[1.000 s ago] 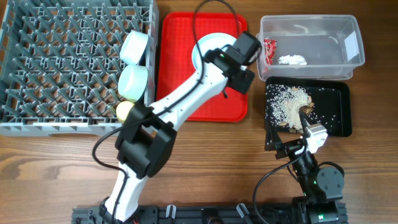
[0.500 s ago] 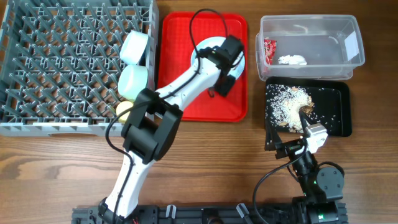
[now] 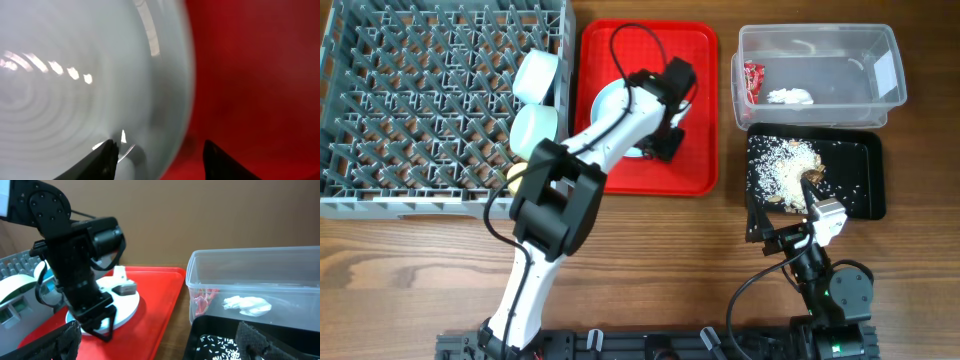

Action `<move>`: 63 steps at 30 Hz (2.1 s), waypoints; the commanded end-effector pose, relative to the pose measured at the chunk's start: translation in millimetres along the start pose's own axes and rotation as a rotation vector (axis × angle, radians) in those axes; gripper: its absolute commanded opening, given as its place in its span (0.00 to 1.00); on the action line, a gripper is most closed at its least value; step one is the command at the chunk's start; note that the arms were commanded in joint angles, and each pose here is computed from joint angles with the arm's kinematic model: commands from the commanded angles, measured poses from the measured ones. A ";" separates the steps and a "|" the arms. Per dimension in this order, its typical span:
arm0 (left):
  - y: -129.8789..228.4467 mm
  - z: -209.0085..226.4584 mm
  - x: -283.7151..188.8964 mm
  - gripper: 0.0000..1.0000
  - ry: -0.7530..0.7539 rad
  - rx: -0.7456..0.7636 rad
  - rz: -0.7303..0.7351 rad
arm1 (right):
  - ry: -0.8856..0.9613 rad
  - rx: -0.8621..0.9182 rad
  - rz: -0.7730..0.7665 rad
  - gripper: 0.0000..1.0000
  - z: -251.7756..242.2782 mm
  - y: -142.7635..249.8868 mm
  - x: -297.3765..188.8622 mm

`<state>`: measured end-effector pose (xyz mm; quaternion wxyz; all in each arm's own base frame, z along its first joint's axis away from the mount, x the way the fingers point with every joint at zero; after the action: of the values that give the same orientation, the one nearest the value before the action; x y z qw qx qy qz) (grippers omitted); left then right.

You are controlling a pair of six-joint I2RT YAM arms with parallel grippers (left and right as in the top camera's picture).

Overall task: Sort waste into correct bins and load items into the dishwasher rack
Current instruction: 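Lower the left gripper onto the white plate rim and grasp it, then lift the white plate and carry it left to the dish rack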

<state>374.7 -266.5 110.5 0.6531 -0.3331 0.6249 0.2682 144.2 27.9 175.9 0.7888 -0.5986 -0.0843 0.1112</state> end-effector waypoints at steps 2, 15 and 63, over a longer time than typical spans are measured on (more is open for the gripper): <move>-16.7 -36.6 -18.2 0.58 -0.005 0.089 -0.135 | 0.020 -0.011 -0.015 1.00 -1.6 -0.8 -0.5; -31.8 -19.5 -10.5 0.36 -0.012 -0.146 -0.225 | 0.020 -0.011 -0.015 1.00 -1.6 -0.8 -0.5; 138.7 160.7 -301.7 0.04 0.340 -0.399 -0.726 | 0.020 -0.011 -0.015 1.00 -1.6 -0.8 -0.5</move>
<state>353.7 -77.7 390.1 0.5727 -0.6694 0.4459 0.1585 144.2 27.9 175.9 0.7887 -0.5987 -0.0843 0.1112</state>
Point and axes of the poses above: each gripper's point midway between its finger pads, its own x axis out along the fingers, its own z axis along the line the jaws close on, y = z × x, the point moved 10 cm from there along -x, back along the fingers, and after that the axes turned 8 degrees about x, right-handed, at the moved point
